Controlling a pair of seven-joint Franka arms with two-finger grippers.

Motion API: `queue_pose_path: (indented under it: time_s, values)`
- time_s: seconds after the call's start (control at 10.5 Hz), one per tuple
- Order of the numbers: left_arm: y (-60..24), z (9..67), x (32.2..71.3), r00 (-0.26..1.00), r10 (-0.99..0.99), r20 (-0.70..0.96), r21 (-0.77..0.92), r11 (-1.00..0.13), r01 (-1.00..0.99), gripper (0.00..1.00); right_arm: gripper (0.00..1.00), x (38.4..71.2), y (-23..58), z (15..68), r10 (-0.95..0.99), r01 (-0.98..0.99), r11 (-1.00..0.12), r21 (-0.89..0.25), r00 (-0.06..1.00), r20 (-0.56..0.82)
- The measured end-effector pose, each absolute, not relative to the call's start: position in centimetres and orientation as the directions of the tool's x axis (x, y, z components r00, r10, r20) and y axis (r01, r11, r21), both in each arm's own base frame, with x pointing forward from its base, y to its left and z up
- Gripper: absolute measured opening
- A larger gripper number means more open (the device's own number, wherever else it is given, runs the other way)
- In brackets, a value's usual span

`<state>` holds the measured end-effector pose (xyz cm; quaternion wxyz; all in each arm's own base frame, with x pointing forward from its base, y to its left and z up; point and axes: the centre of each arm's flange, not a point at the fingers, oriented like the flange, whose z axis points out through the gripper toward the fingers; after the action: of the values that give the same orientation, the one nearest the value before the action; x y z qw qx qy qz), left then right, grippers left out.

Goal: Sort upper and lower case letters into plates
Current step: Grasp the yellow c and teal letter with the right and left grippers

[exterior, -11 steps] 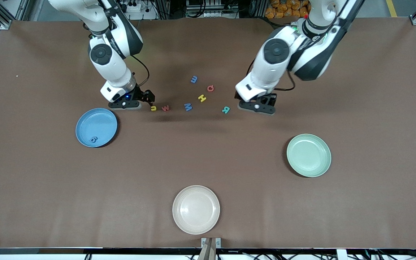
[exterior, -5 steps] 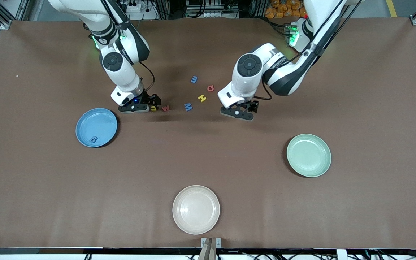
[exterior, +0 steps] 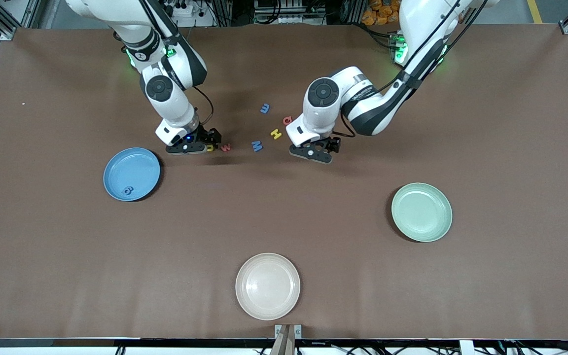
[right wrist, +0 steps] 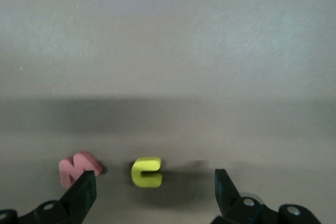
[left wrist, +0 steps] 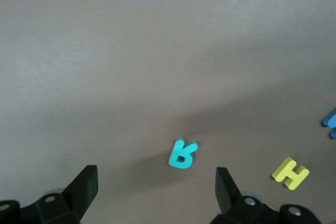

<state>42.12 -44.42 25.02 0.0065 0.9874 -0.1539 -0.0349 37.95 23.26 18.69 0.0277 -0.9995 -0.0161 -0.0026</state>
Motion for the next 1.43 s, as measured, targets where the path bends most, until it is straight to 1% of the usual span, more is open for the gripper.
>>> queue_pose_path:
  time_s: [0.19,0.29,0.38,0.76,0.86,0.95,1.24,1.33,1.43]
  values:
    - [-44.9,24.1,41.8,0.943,-0.327,-0.056,0.030,-0.945,-0.326,0.96,1.00,36.9,24.5,18.0,0.036,0.036,-0.998,-0.049,0.999,-0.009]
    - [-45.3,23.1,41.4,0.935,-0.352,-0.049,0.029,-0.936,-0.351,0.92,1.00,36.8,24.6,17.9,0.038,0.037,-0.998,-0.047,0.999,-0.012]
    - [-45.6,22.0,41.0,0.926,-0.374,-0.051,0.025,-0.927,-0.373,0.90,1.00,36.7,24.5,17.7,0.036,0.035,-0.998,-0.045,0.999,-0.015]
    - [-45.7,19.5,39.9,0.906,-0.418,-0.070,0.008,-0.908,-0.419,0.87,1.00,36.9,24.1,17.1,0.027,0.026,-0.999,-0.042,1.000,-0.015]
    - [-45.8,19.2,39.9,0.905,-0.420,-0.067,0.014,-0.907,-0.421,0.83,0.99,36.9,24.1,17.0,0.026,0.026,-0.999,-0.043,1.000,-0.013]
    - [-45.9,19.0,39.8,0.905,-0.421,-0.064,0.021,-0.907,-0.421,0.84,0.93,36.9,24.1,16.9,0.026,0.026,-0.999,-0.043,1.000,-0.013]
    - [-46.0,18.4,39.4,0.901,-0.427,-0.073,0.023,-0.904,-0.426,0.78,0.89,37.0,24.0,16.9,0.032,0.031,-0.999,-0.041,0.999,-0.013]
    - [-46.0,18.3,39.2,0.900,-0.429,-0.076,0.022,-0.903,-0.429,0.78,0.89,37.0,24.0,16.8,0.035,0.034,-0.999,-0.040,0.999,-0.012]
    - [-46.1,18.2,39.1,0.899,-0.431,-0.078,0.022,-0.902,-0.431,0.76,0.85,37.0,24.0,16.8,0.036,0.035,-0.999,-0.040,0.999,-0.012]
